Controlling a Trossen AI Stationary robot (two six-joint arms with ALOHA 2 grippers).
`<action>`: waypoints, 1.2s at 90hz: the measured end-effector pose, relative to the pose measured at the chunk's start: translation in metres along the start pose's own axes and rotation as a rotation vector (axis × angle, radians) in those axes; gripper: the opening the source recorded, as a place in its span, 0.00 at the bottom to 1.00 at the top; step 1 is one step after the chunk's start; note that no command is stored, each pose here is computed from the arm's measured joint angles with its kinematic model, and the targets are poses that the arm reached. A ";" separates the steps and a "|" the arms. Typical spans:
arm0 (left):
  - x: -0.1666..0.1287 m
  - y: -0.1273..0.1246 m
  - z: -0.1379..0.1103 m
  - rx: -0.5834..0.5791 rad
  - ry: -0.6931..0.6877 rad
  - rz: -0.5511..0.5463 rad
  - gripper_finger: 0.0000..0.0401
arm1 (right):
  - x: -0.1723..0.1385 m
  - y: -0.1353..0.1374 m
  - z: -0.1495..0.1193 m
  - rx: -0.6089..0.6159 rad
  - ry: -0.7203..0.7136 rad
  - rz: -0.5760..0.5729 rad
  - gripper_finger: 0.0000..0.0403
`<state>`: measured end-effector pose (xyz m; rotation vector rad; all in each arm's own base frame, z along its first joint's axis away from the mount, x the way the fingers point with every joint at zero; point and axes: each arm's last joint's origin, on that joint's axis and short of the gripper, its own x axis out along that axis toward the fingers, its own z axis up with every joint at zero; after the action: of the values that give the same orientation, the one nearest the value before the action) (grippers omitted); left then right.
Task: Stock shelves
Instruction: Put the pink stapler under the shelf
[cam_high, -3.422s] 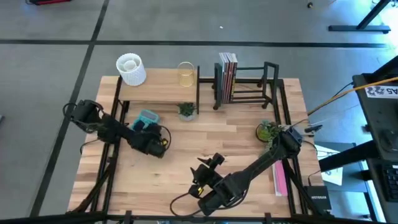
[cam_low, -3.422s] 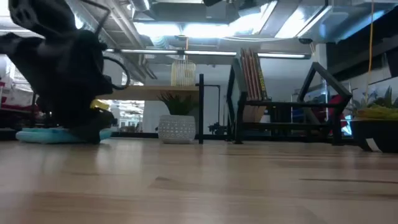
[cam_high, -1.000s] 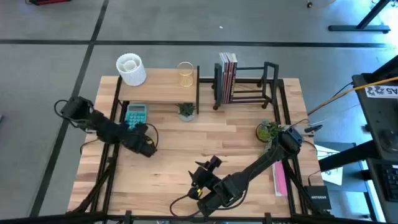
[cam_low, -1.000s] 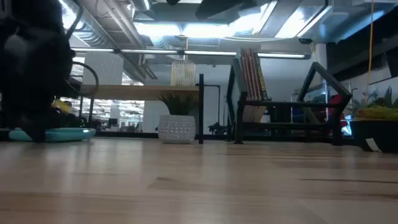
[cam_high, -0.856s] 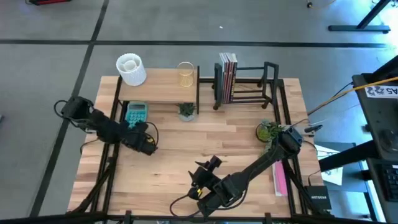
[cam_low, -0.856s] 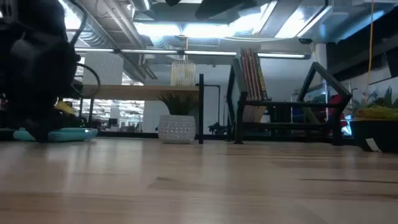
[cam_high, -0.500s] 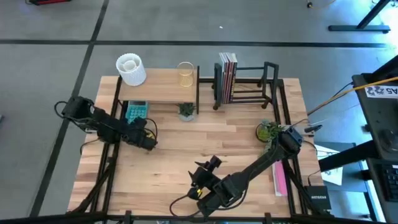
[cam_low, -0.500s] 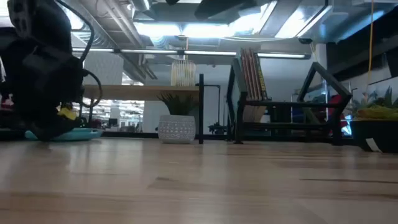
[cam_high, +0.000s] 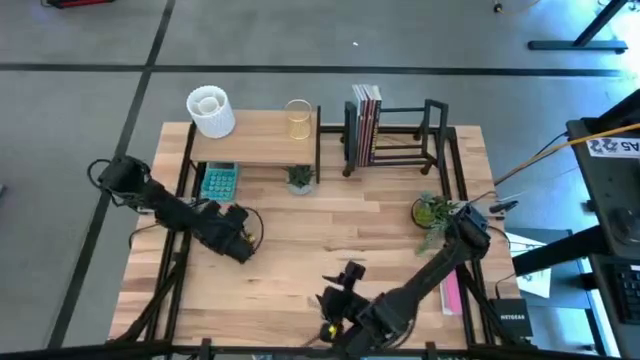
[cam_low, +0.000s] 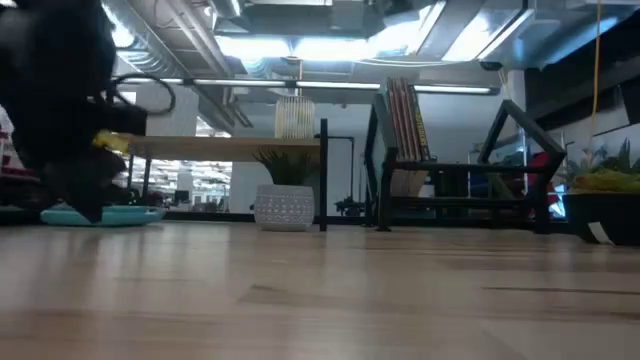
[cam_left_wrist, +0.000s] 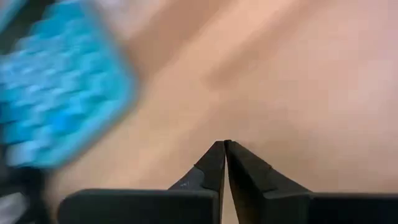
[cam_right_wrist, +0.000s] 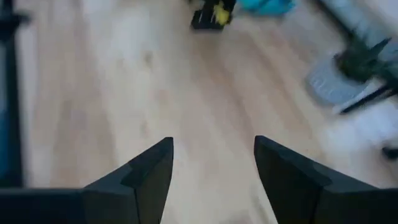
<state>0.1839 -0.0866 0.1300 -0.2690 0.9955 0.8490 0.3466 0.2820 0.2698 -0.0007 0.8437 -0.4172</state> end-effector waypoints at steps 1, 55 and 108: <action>-0.001 -0.002 -0.001 0.000 -0.009 -0.022 0.00 | -0.002 0.000 -0.001 0.007 0.017 0.005 0.52; -0.047 -0.054 -0.024 0.083 -0.368 -0.516 0.00 | -0.048 -0.030 -0.088 0.359 0.947 -0.164 0.62; -0.049 -0.055 -0.031 0.147 -0.380 -0.514 0.00 | -0.060 -0.119 -0.155 0.768 1.071 -0.350 0.73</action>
<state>0.1917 -0.1645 0.1443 -0.2131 0.5872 0.3357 0.1562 0.2191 0.2296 0.8619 1.6883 -1.0953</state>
